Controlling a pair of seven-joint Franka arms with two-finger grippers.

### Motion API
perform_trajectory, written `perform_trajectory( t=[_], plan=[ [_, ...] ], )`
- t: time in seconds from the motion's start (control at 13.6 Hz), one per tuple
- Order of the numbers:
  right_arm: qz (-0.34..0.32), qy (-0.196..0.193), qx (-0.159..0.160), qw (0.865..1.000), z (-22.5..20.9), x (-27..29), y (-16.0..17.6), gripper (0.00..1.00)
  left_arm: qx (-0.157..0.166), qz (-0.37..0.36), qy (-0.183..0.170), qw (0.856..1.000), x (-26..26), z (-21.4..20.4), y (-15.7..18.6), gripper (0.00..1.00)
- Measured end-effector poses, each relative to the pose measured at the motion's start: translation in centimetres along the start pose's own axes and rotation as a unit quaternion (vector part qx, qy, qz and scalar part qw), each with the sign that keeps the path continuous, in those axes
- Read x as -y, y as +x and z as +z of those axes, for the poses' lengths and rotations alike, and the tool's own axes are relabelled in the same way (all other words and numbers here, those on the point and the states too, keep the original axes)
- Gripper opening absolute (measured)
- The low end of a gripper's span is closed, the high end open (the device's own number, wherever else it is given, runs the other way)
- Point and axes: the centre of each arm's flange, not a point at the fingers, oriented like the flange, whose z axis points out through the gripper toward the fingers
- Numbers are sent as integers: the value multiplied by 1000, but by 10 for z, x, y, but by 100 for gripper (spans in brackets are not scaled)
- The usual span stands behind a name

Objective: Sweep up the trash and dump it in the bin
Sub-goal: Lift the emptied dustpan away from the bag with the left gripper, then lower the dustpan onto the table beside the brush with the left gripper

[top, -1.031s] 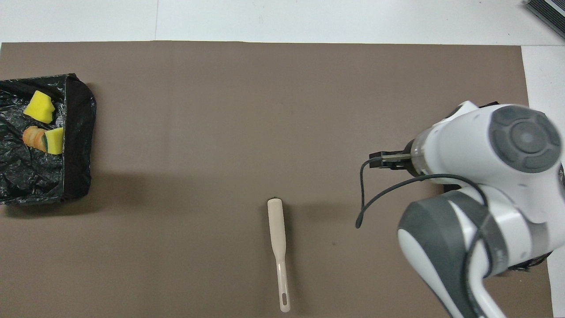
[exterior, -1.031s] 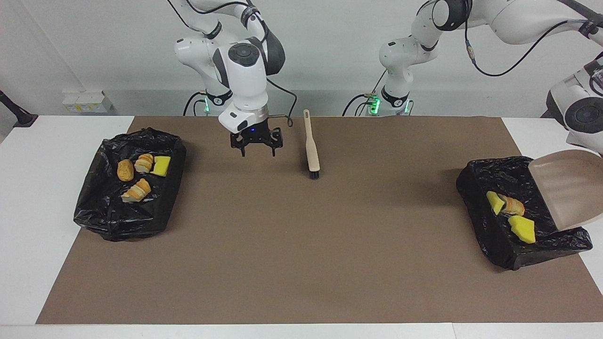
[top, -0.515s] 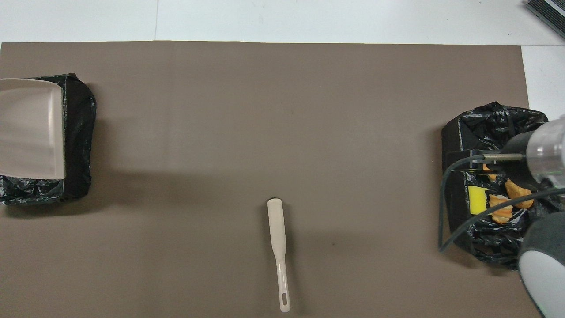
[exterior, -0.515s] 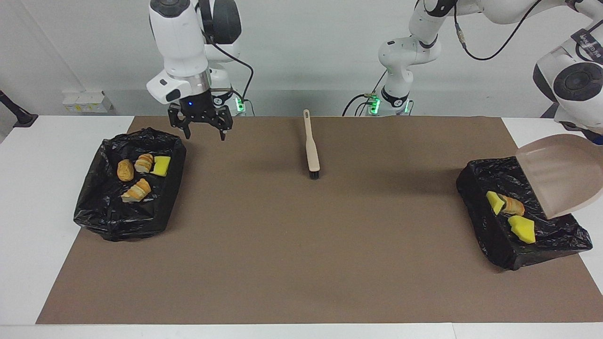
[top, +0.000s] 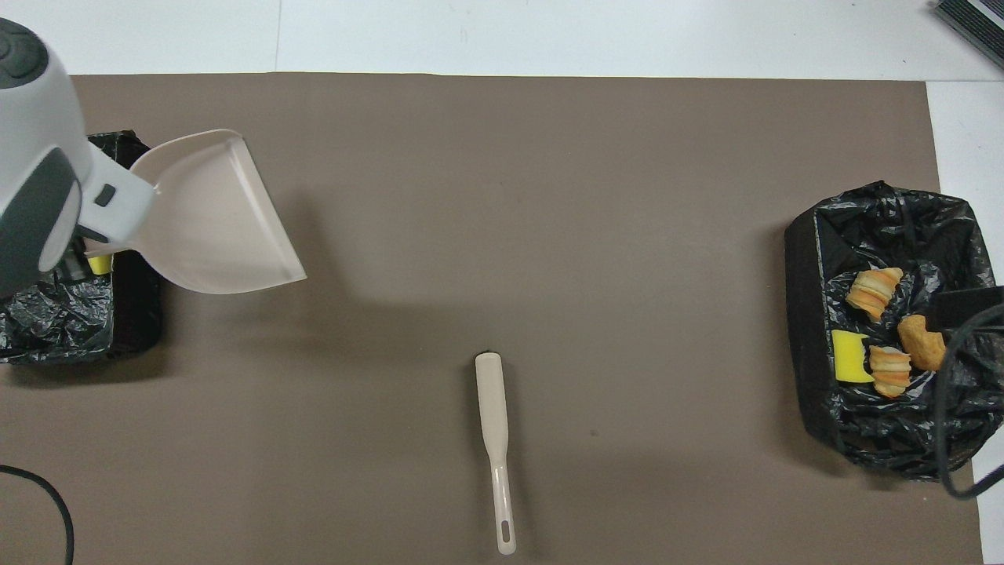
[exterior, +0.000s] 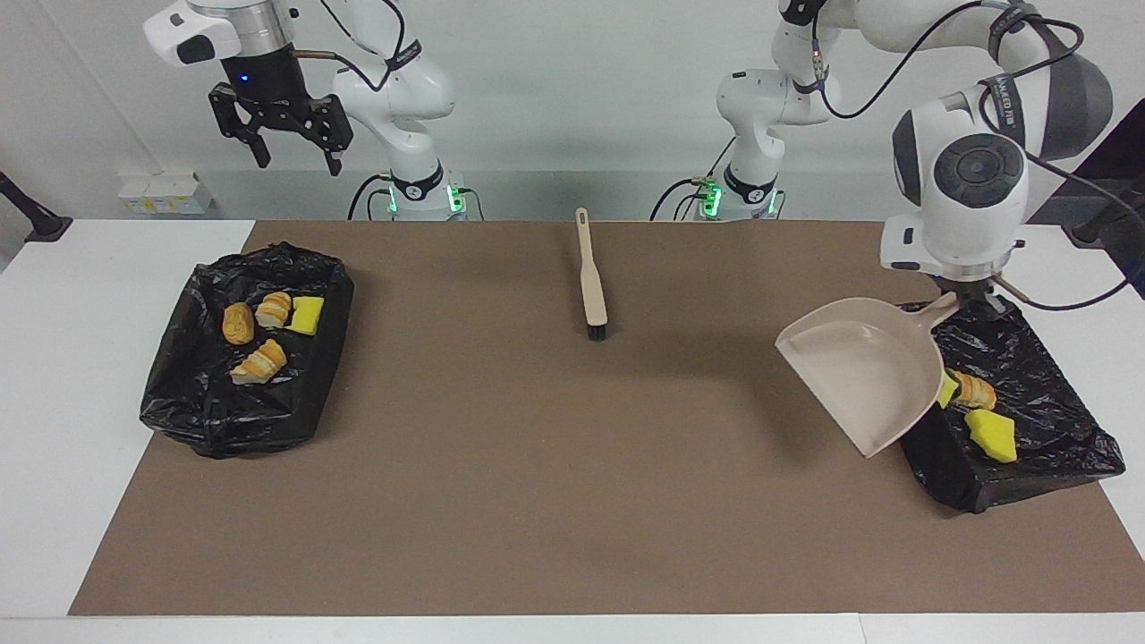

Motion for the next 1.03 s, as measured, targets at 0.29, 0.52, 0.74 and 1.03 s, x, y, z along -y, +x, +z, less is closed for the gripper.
perform_trajectory(
  t=[0.29, 0.52, 0.74, 1.03],
  plan=[
    [10, 4, 31, 999, 21, -34, 5, 100, -45, -111, -62, 991, -62, -7, 79, 31],
    [4, 3, 47, 999, 36, -28, 8, 100, -74, -190, -117, 972, -94, -10, 126, 31],
    [2, 4, 45, 999, 37, -26, 9, 100, -108, -277, -161, 941, -118, -9, 179, 31],
    [-4, 4, 41, 999, 37, -19, 10, 100, -156, -381, -193, 891, -126, -12, 242, 31]
  ],
)
